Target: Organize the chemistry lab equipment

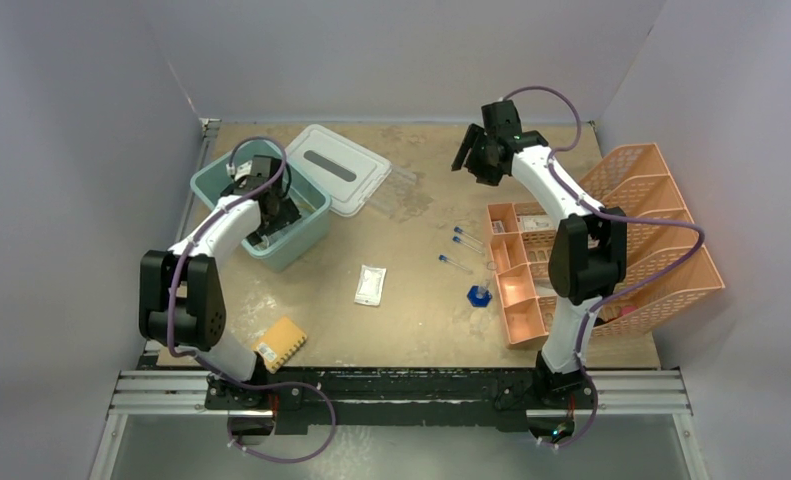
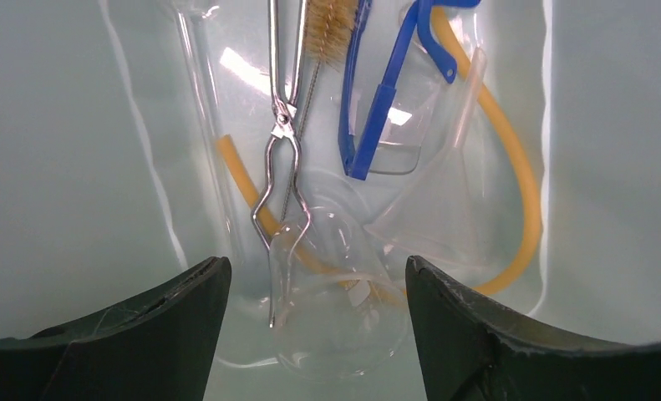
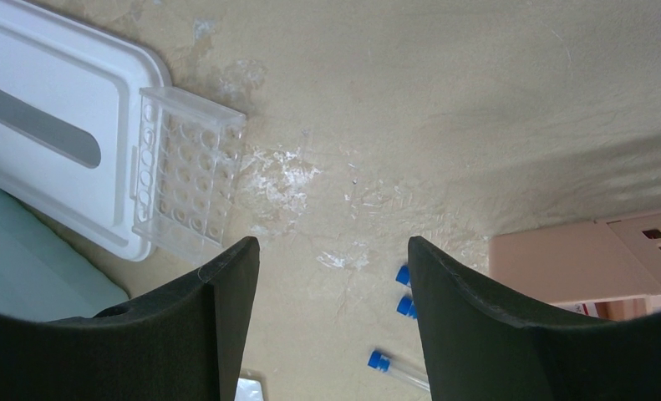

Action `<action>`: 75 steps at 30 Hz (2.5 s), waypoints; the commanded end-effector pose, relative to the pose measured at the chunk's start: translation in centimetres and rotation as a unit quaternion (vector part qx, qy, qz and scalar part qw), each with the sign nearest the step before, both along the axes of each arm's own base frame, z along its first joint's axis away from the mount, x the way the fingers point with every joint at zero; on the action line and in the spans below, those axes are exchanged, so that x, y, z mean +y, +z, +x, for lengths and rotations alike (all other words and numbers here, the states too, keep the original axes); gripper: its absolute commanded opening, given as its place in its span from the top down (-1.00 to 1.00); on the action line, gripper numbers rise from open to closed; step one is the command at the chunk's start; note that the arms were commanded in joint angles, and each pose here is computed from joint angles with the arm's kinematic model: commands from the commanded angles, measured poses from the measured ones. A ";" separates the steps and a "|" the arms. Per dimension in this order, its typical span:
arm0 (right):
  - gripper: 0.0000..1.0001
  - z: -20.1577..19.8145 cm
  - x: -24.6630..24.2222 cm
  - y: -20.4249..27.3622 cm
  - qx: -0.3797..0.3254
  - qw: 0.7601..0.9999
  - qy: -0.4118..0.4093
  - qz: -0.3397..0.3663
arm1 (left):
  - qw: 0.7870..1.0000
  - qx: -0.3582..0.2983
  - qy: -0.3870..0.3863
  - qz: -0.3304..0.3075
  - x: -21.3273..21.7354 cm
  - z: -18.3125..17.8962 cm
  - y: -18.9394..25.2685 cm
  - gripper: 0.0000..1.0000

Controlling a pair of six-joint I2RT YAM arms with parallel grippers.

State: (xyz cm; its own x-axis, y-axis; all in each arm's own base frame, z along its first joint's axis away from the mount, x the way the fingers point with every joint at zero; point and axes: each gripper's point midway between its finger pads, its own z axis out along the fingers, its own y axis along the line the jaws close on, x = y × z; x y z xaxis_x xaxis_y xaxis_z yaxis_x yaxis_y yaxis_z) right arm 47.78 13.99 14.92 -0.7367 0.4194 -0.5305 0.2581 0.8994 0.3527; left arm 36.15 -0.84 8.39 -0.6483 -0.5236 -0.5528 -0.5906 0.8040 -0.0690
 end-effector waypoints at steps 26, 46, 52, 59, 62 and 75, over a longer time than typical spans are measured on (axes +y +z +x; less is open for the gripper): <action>-0.37 -2.1 5.5 4.5 -0.085 0.986 0.139 0.015 | 0.920 -0.256 -0.269 -0.127 -12.2 2.7 20.1 -0.39; -0.33 -14.7 20.0 -7.0 0.049 0.931 0.346 -0.100 | 0.942 -0.299 -0.146 -0.032 -7.3 -0.7 22.1 -0.19; -0.37 -17.0 21.1 -8.7 0.069 0.923 0.351 -0.140 | 0.958 -0.283 -0.045 0.027 -3.1 -2.2 22.1 -0.23; -0.37 -18.2 20.9 -10.9 0.110 0.920 0.340 -0.163 | 0.957 -0.286 -0.045 0.013 -3.4 -2.3 21.9 -0.25; -0.37 -18.8 21.0 -12.0 0.126 0.918 0.342 -0.158 | 0.958 -0.283 -0.049 0.005 -3.6 -2.5 21.5 -0.25; 0.94 -20.0 21.2 -14.1 0.155 0.924 0.325 -0.131 | 0.957 -0.270 -0.092 -0.044 -6.0 -2.7 19.6 -0.25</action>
